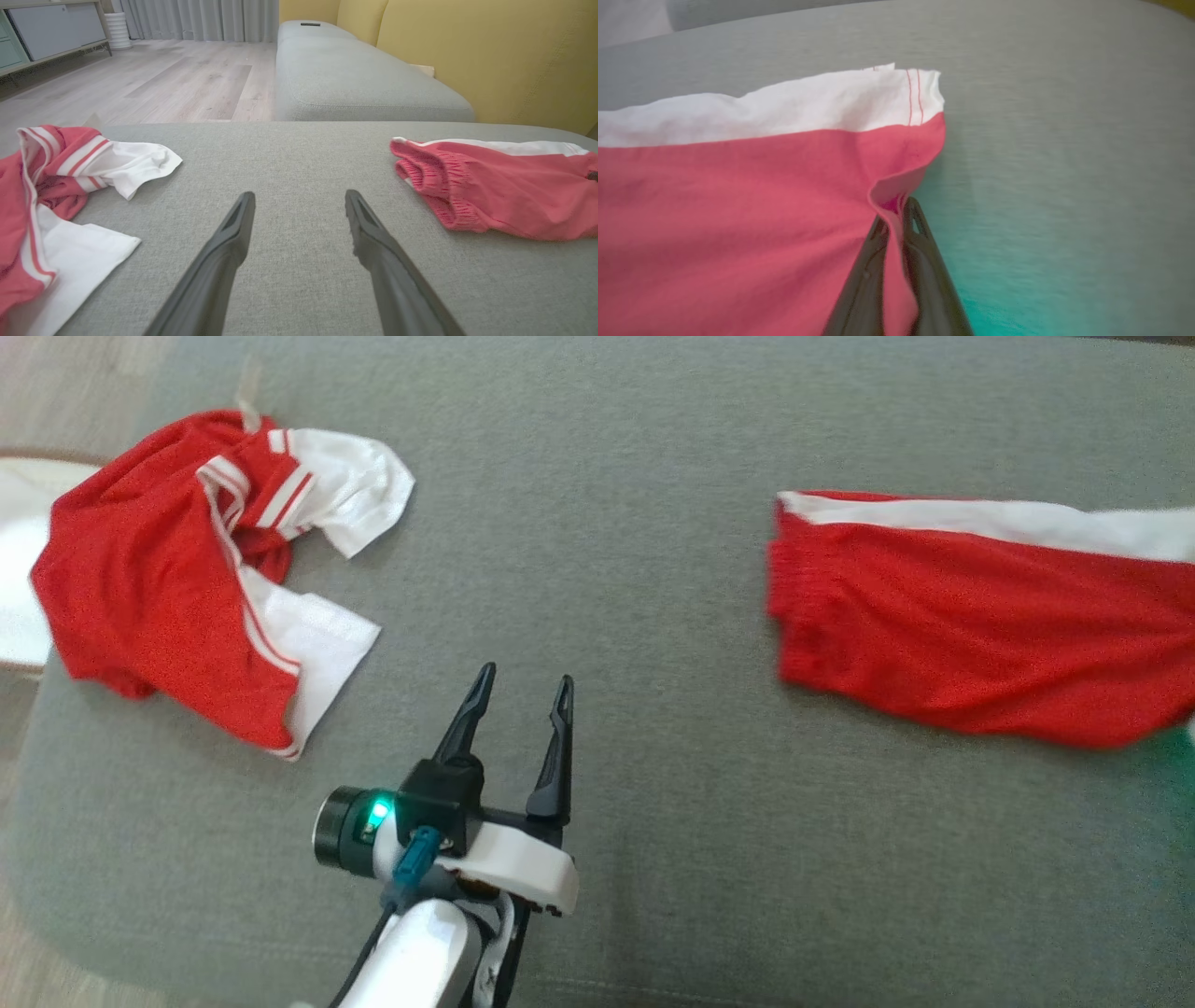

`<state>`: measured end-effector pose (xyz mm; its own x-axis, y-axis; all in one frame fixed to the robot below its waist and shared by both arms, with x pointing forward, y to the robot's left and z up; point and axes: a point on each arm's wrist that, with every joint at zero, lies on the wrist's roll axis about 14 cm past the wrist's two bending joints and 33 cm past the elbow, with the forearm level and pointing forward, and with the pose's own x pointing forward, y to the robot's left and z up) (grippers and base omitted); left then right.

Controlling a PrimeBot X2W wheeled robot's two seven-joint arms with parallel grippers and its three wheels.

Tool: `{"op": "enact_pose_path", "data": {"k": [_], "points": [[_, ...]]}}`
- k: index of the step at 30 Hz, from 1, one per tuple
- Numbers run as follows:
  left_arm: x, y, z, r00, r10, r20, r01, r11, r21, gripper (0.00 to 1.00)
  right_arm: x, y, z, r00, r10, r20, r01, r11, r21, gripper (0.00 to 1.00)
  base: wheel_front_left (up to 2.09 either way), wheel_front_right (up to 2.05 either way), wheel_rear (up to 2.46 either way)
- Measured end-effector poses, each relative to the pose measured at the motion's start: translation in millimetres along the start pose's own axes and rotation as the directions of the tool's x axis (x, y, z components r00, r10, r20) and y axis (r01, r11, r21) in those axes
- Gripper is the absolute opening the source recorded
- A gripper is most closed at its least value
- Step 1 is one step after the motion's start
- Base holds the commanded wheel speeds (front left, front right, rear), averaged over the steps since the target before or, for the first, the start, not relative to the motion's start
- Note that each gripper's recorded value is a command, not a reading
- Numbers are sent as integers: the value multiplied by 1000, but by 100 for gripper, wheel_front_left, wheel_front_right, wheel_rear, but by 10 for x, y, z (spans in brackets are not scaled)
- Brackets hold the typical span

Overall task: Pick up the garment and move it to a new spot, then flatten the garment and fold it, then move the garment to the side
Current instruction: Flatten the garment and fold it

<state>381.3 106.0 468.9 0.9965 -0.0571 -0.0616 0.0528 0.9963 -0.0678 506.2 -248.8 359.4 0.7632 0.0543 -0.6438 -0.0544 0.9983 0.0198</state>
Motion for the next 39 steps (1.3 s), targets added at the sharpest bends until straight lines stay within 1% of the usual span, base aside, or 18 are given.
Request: {"op": "enact_pose_path", "data": {"k": [4, 6, 8, 11, 15, 19, 23, 24, 26, 30, 35, 36, 37, 39], "points": [[17, -88, 41, 1000, -27, 14, 27, 1000, -7, 100, -230, -545, 18, 992, -127, 7, 127, 991, -45, 0, 0, 0, 0], [18, -136, 63, 999, -42, 20, 42, 999, -11, 100, -329, -696, 145, 986, -160, 47, 163, 984, -68, 0, 0, 0, 0], [16, -177, 91, 998, -55, 29, 55, 998, -11, 100, -395, -723, 278, 982, -164, 89, 171, 983, -73, 0, 0, 0, 0], [-7, -225, 116, 997, -69, 36, 69, 998, -10, 100, -470, -640, 458, 979, -140, 151, 156, 982, -102, 0, 0, 0, 0], [-84, -273, 108, 996, -80, 32, 80, 997, -16, 100, -547, -354, 697, 970, -69, 232, 97, 989, -111, 0, 0, 0, 0], [-137, -305, 152, 995, -90, 46, 91, 996, -16, 100, -620, 123, 953, 949, 48, 312, -9, 992, -124, 0, 0, 0, 0], [-165, -297, 198, 994, -91, 60, 93, 996, -18, 100, -686, 623, 1156, 918, 170, 358, -114, 979, -172, 0, 0, 0, 0], [-165, -297, 198, 994, -91, 60, 93, 996, -18, 100, -686, 623, 1156, 918, 170, 358, -114, 979, -172, 0, 0, 0, 0], [-187, -267, 192, 995, -81, 57, 82, 996, -23, 100, -702, 873, 1210, 905, 230, 357, -165, 965, -204, 0, 0, 0, 0], [-235, -203, 149, 997, -58, 44, 59, 998, -25, 100, -700, 1338, 1146, 889, 335, 312, -262, 931, -253, 0, 0, 0, 0], [-248, -127, 95, 999, -31, 23, 32, 999, -44, 100, -612, 1722, 809, 889, 413, 196, -353, 892, -281, 0, 0, 0, 0], [-249, -105, 68, 1000, -22, 14, 22, 998, -51, 100, -601, 1871, 681, 881, 445, 161, -391, 877, -279, 42, 0, 0, 0], [-248, -93, 58, 1000, -16, 10, 17, 998, -52, 100, -603, 1933, 636, 876, 458, 154, -408, 872, -272, 99, 0, 0, 0], [-248, -78, 46, 1000, -9, 5, 10, 998, -56, 100, -632, 2030, 601, 861, 482, 160, -440, 866, -238, 100, 0, 0, 0]]}}
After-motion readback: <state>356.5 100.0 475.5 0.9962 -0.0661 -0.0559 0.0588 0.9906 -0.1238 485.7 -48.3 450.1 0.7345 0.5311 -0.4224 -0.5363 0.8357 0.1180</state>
